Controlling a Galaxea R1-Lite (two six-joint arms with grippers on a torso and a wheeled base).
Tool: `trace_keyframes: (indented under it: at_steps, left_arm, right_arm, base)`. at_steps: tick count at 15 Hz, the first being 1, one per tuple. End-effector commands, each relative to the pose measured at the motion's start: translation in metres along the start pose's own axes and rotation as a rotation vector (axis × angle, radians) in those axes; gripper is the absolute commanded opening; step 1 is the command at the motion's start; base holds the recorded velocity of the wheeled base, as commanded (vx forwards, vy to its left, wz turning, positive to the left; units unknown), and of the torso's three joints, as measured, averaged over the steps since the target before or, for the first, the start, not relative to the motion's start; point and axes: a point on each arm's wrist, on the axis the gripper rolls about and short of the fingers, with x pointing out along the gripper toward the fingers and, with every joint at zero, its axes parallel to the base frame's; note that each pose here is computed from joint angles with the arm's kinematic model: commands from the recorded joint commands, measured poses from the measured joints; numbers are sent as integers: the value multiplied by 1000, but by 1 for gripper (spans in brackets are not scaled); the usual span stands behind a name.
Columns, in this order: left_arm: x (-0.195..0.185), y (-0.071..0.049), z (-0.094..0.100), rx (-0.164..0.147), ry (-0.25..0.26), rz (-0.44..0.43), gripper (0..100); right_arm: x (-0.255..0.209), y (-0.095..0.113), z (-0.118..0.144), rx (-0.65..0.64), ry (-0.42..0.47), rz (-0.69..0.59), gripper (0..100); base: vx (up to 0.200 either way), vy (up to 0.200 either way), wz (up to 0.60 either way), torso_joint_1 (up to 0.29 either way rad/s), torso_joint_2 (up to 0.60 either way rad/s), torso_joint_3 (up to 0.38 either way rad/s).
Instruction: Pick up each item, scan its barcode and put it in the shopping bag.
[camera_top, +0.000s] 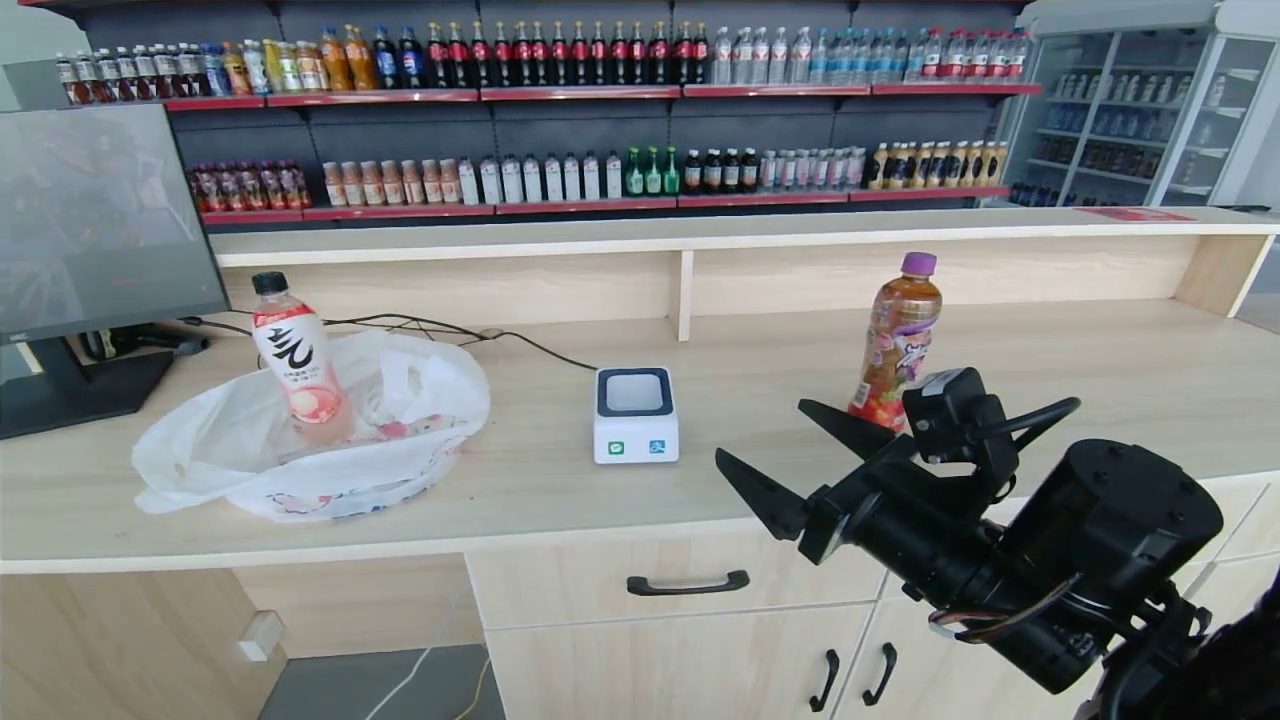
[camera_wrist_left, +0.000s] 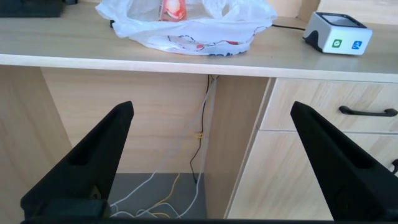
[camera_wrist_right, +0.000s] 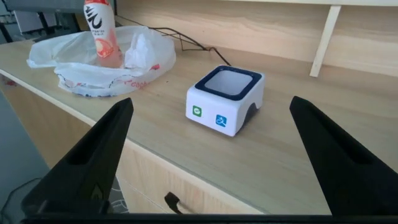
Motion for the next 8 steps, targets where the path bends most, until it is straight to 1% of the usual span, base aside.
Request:
trace_keyframes:
  at_steps: [1,4,8]
  left_arm:
    - [0,0,0,0,-1,1,100]
    - [0,0,0,0,-1,1,100]
    - [0,0,0,0,-1,1,100]
  right_arm:
    - [0,0,-1,0,1,1,100]
    - [-2,-1,-3,0,14,-3,100]
    - [0,-24,-1,-10,2,-83,100]
  base:
    - [0,-200,0,2,7,2]
    - [0,0,0,0,0,0]
    - [0,0,0,0,0,0]
